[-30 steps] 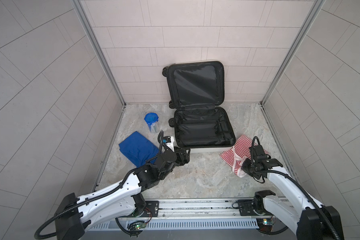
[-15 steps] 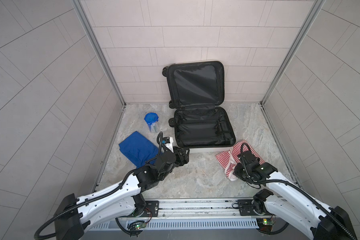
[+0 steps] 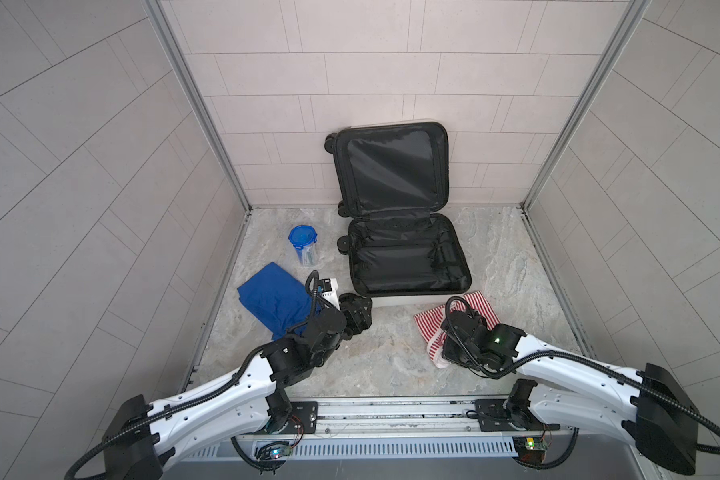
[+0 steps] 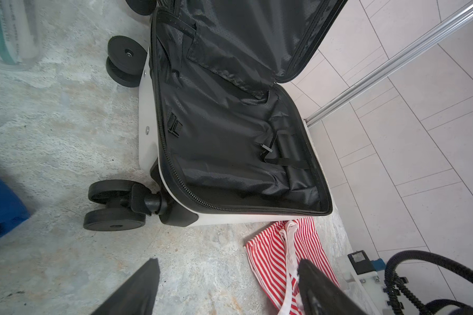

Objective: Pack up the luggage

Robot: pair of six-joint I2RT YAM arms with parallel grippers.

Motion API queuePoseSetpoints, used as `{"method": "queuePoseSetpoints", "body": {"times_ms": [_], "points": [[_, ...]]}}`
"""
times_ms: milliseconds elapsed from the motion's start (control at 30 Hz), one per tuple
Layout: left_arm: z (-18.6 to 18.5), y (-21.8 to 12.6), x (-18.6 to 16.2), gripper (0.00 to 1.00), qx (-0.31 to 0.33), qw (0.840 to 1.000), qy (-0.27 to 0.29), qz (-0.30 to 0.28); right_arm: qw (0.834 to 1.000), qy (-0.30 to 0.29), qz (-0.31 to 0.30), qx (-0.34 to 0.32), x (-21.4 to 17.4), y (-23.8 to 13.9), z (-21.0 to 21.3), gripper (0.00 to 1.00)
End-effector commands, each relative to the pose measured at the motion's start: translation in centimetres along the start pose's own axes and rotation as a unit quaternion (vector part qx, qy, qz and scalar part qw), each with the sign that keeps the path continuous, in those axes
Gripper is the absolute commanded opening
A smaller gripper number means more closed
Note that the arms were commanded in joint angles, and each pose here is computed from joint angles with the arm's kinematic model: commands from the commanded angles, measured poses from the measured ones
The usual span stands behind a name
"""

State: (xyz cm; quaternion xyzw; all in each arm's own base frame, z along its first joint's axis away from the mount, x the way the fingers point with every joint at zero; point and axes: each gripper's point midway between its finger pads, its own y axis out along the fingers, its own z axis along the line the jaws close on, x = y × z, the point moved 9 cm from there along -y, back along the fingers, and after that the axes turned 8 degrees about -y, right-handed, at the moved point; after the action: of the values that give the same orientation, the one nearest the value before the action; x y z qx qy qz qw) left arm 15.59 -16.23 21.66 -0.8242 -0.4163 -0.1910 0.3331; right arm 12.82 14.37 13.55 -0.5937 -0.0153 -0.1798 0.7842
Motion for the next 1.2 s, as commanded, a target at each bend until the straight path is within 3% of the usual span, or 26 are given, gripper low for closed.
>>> {"method": "queuePoseSetpoints", "body": {"times_ms": [0, 100, 333, 533, 667, 767, 1167], "points": [[0.6, -0.3, 0.1, 0.88, 0.012, 1.000, -0.010, -0.018, 0.999, 0.008, -0.026, 0.026, 0.9, -1.0, 2.5, 0.22], [0.8, -0.3, 0.1, 0.92, 0.018, 1.000, -0.007, -0.019, 0.999, -0.036, -0.021, 0.008, 1.2, -1.4, 3.2, 0.49], [1.0, -1.0, 0.6, 0.99, 0.019, 0.999, -0.008, -0.029, 0.985, -0.155, -0.038, -0.060, 2.1, -3.1, 2.8, 0.69], [1.6, -1.8, 1.1, 1.00, 0.033, 0.998, -0.004, -0.048, 0.962, -0.265, -0.040, -0.050, 3.1, -3.7, 4.8, 0.76], [2.3, -2.7, 1.6, 1.00, 0.042, 0.997, -0.003, -0.065, 0.952, -0.303, 0.003, -0.046, 3.1, -1.9, 6.7, 0.76], [2.8, -3.4, 1.9, 1.00, 0.050, 0.996, -0.004, -0.074, 0.948, -0.317, 0.022, -0.032, 2.8, -0.5, 8.2, 0.75], [5.8, -3.9, 0.8, 1.00, 0.081, 0.994, -0.038, -0.058, 0.938, -0.328, 0.062, -0.092, 2.7, 5.6, 9.8, 0.63]]}}
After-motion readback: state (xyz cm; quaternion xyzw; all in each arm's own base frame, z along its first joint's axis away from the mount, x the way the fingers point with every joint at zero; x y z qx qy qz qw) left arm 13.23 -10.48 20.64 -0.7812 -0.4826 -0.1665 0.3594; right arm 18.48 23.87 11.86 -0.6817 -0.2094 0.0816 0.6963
